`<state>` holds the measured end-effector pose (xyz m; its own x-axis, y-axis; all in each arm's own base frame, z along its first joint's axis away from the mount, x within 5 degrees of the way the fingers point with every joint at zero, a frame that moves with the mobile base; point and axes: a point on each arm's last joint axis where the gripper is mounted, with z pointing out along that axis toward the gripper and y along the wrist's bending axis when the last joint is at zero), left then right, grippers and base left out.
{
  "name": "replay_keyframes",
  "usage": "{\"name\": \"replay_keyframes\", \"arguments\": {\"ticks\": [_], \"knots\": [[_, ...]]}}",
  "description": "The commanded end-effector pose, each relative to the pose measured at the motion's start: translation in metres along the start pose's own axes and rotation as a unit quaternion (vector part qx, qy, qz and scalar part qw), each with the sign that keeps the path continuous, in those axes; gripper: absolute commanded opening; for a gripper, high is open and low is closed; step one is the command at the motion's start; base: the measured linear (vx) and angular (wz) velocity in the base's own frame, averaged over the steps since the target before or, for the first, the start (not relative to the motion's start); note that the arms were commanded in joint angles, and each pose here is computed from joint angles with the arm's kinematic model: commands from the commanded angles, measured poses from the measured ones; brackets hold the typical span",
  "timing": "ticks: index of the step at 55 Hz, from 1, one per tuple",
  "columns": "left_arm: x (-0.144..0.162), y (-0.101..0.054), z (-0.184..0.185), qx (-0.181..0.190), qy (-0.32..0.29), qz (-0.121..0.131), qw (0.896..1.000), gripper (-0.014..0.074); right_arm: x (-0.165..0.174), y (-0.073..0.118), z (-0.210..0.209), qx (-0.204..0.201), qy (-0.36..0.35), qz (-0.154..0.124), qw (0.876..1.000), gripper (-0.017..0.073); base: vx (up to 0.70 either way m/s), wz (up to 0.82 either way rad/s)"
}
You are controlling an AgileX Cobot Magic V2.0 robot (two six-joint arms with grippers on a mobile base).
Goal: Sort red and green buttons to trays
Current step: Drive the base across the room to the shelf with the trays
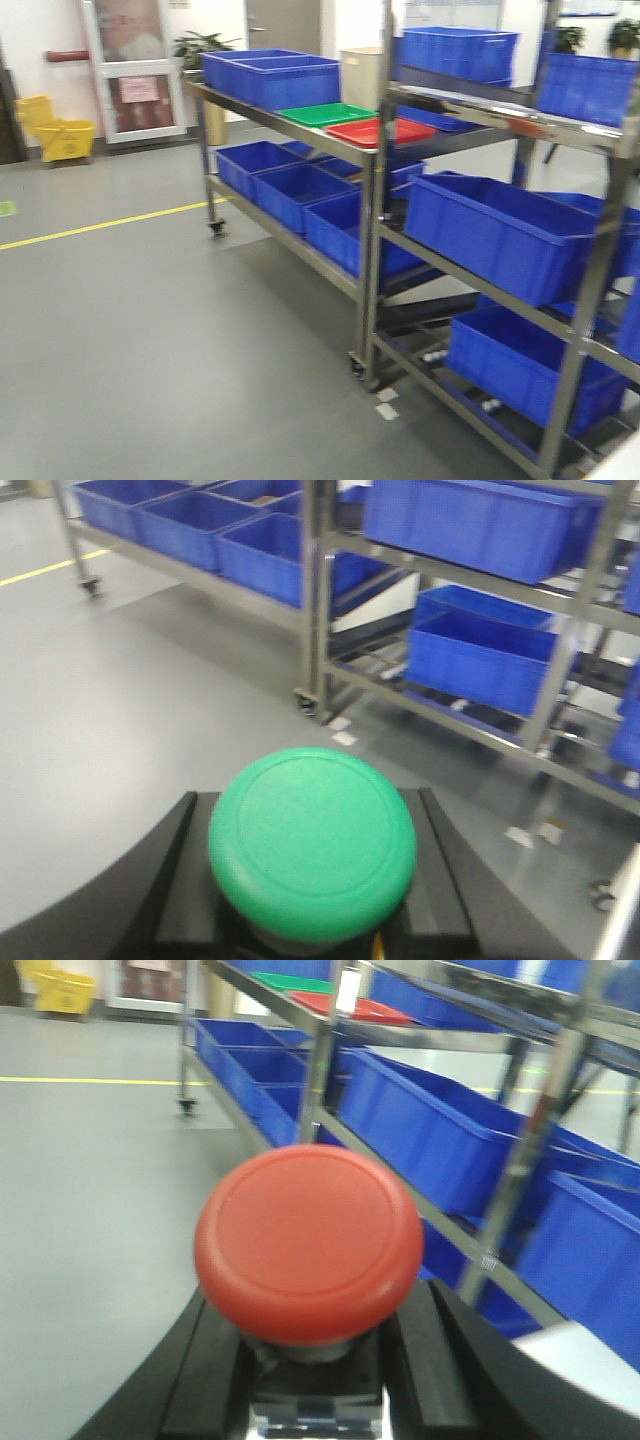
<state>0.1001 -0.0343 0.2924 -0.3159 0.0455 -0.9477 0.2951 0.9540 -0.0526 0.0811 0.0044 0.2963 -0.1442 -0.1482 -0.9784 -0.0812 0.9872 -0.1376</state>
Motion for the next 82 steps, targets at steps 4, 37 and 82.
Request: {"name": "replay_keyframes", "arguments": {"ticks": [4, 37, 82], "knots": [[-0.0177, -0.0029, -0.0044, 0.014, -0.058, -0.002, 0.998, 0.0, -0.0198, -0.0013, -0.0031, 0.001, -0.062, -0.008, 0.998, -0.001, 0.02, 0.53], [-0.0177, -0.0029, -0.0044, 0.014, -0.058, -0.002, 0.998, 0.0, -0.0197, -0.0014, -0.0031, 0.001, -0.062, -0.008, 0.998, -0.001, 0.16, 0.69], [-0.0177, -0.0029, -0.0044, 0.014, -0.058, -0.002, 0.998, 0.0, -0.0192, -0.0014, -0.0031, 0.001, -0.059, -0.008, 0.998, -0.001, 0.4, 0.04]]}}
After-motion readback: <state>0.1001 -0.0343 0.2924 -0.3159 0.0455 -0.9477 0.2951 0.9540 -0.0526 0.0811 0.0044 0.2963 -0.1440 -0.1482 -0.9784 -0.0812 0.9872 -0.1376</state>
